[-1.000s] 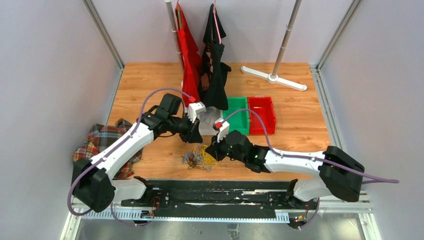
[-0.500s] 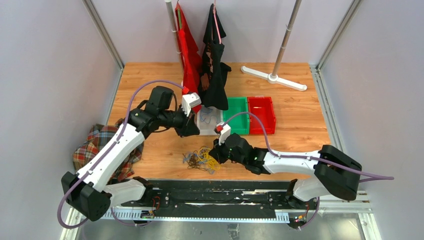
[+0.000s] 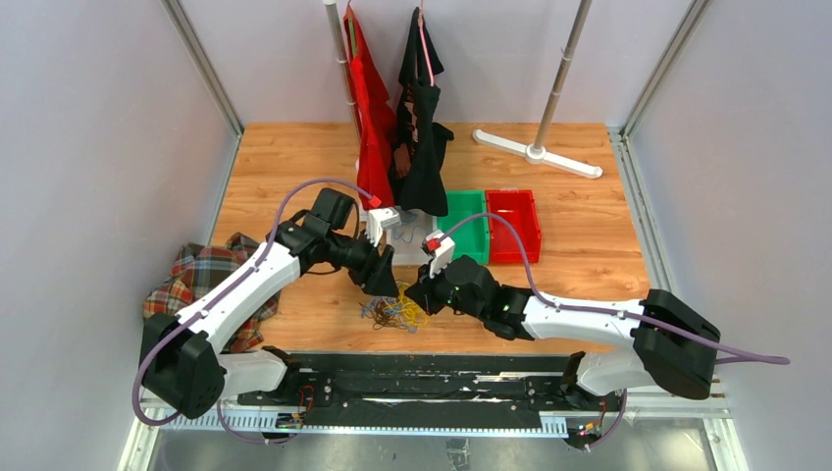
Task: Untangle the cables
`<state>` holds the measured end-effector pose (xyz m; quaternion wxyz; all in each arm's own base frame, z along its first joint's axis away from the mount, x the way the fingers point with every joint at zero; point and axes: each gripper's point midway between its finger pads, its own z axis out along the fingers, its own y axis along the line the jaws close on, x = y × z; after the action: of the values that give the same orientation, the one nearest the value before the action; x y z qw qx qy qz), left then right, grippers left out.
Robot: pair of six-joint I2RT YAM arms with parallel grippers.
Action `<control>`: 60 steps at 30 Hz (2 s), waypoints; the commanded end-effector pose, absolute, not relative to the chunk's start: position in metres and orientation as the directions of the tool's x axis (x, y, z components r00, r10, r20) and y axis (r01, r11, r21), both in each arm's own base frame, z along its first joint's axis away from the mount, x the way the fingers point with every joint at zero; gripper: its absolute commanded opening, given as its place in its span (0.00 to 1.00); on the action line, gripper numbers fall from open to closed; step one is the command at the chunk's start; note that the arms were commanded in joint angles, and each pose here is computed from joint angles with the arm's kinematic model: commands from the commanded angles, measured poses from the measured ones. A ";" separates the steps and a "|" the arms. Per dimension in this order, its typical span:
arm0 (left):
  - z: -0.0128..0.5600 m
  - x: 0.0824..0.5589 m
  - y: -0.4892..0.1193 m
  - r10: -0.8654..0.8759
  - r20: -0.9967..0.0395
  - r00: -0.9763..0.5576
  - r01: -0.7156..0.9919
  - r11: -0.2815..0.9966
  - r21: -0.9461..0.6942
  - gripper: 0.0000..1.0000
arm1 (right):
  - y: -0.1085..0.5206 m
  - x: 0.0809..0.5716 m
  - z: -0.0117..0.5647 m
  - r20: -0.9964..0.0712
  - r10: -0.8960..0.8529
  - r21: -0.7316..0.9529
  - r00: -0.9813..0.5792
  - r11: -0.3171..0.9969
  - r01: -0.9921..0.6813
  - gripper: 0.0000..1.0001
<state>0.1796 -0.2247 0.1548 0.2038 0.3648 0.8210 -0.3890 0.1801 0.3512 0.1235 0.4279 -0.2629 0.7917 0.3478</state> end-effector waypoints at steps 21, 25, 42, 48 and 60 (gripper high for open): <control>0.156 0.209 -0.242 0.324 -0.627 -0.708 0.694 0.485 -0.533 0.27 | 0.362 0.182 0.148 -0.878 -0.073 0.345 -0.472 0.586 -0.733 0.01; 0.161 0.210 -0.244 0.292 -0.624 -0.725 0.676 0.476 -0.563 0.33 | 0.363 0.181 0.148 -0.877 -0.073 0.349 -0.474 0.581 -0.735 0.01; 0.157 0.201 -0.234 0.352 -0.620 -0.701 0.705 0.471 -0.530 0.16 | 0.361 0.182 0.148 -0.876 -0.068 0.351 -0.477 0.590 -0.727 0.01; 0.172 0.210 -0.233 0.342 -0.672 -0.657 0.737 0.478 -0.478 0.01 | 0.362 0.182 0.145 -0.874 -0.072 0.352 -0.481 0.590 -0.727 0.00; 0.199 0.225 -0.232 0.294 -0.716 -0.633 0.737 0.512 -0.441 0.01 | 0.361 0.181 0.135 -0.866 -0.092 0.346 -0.491 0.598 -0.723 0.01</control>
<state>0.2093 -0.2362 0.1769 0.2457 0.3205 0.8247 -0.3958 0.1832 0.3616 0.1426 0.4459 -0.2567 0.7723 0.3725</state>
